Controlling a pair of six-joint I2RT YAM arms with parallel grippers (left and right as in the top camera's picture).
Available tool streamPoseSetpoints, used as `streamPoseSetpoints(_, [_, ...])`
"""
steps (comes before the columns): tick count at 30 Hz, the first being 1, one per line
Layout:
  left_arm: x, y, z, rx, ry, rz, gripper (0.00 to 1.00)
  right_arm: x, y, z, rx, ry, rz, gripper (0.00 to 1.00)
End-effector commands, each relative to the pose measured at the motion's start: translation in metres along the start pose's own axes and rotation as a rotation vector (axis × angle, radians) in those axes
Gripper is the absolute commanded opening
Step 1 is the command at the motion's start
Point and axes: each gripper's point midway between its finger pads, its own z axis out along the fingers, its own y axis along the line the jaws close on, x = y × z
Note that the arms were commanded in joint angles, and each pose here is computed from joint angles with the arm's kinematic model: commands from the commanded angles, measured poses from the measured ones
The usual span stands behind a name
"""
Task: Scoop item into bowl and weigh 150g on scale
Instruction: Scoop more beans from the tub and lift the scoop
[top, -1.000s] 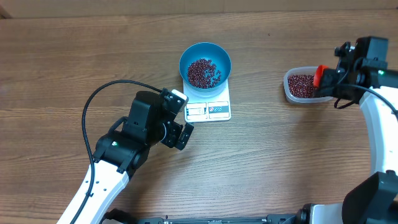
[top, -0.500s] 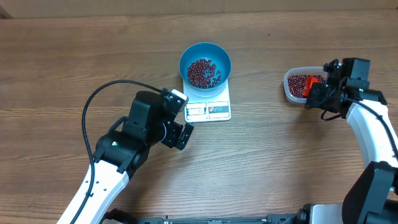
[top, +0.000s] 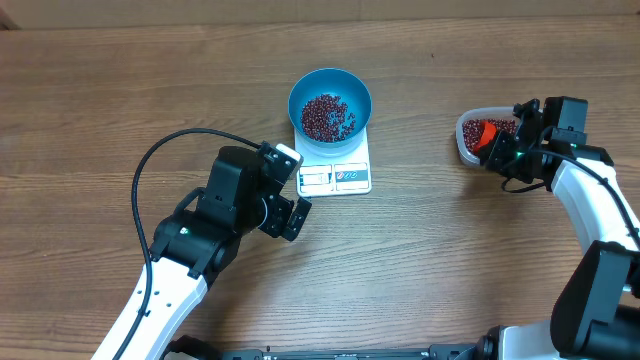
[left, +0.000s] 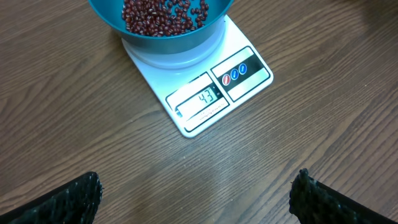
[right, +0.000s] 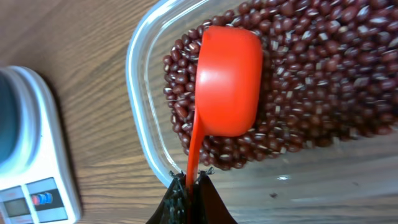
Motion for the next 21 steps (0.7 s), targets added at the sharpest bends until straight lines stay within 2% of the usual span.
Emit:
streamPoseSetpoints(1, [0.003, 0.002, 0.002, -0.009, 0.010, -0.010, 1.00, 0.008, 0.005, 0.005, -0.077, 0.038, 0.092, 0.04])
streamPoseSetpoints(11, [0.003, 0.002, 0.002, -0.009, 0.011, -0.010, 1.00, 0.008, -0.023, -0.010, -0.106, 0.049, 0.263, 0.04])
streamPoseSetpoints(21, [0.003, 0.002, 0.002, -0.009, 0.010, -0.010, 1.00, 0.015, -0.030, 0.002, -0.105, 0.077, 0.300, 0.04])
